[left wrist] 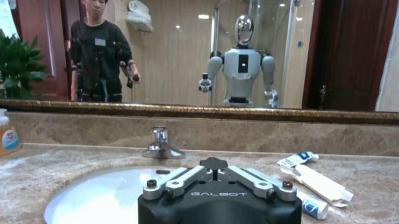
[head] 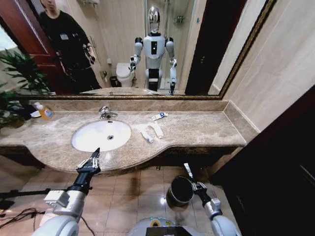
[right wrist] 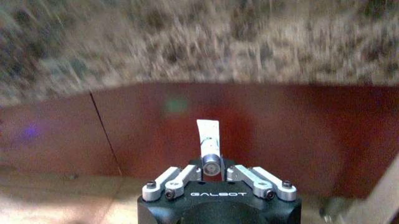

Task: Pick up the trash from the sink and place it in the trash bin.

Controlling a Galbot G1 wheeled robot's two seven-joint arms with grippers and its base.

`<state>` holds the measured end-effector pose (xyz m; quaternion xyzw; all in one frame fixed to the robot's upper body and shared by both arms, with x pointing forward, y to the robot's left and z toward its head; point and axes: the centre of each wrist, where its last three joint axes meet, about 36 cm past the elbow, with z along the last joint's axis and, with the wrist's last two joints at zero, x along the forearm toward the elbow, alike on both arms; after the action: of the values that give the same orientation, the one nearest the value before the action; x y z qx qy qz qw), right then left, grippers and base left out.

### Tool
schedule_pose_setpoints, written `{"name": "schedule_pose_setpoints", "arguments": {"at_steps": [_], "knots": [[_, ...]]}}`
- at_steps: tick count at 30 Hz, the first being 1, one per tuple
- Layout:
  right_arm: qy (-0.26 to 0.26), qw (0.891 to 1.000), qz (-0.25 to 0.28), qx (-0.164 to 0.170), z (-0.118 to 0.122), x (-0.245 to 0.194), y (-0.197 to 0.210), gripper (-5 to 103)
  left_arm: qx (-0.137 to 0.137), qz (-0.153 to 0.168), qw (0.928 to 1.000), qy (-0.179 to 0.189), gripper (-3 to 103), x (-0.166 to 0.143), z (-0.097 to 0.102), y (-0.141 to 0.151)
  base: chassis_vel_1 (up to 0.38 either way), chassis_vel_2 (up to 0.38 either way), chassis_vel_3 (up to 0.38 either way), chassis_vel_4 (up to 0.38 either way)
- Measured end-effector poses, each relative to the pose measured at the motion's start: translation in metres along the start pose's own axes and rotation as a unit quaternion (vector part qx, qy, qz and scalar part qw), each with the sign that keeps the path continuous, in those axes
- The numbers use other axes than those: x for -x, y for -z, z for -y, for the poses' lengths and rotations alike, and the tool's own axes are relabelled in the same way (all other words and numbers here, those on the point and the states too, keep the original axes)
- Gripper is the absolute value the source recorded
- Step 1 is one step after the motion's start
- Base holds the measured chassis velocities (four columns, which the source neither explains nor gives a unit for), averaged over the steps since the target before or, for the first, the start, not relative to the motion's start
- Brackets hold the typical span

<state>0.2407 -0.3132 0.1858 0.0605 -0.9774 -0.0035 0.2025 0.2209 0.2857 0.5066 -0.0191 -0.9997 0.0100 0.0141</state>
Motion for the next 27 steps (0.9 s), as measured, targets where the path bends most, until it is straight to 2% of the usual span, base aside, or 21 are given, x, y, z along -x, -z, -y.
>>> {"name": "schedule_pose_setpoints", "arguments": {"at_steps": [8, 13, 19, 27], "knots": [[-0.012, 0.999, -0.048, -0.014, 0.008, 0.01, -0.055, 16, 0.0, 0.0, 1.0, 0.0, 0, 0.0, 0.0, 0.0, 0.0, 0.0, 0.0, 0.0], [-0.015, 0.997, -0.075, -0.01, 0.005, 0.005, -0.083, 16, 0.0, 0.0, 1.0, 0.0, 0, 0.0, 0.0, 0.0, 0.0, 0.0, 0.0, 0.0], [-0.013, 0.996, -0.083, -0.01, 0.001, 0.004, -0.095, 16, 0.0, 0.0, 1.0, 0.0, 0, 0.0, 0.0, 0.0, 0.0, 0.0, 0.0, 0.0], [-0.003, 0.997, -0.077, -0.004, -0.019, 0.016, -0.088, 16, 0.0, 0.0, 1.0, 0.0, 0, 0.0, 0.0, 0.0, 0.0, 0.0, 0.0, 0.0]]}}
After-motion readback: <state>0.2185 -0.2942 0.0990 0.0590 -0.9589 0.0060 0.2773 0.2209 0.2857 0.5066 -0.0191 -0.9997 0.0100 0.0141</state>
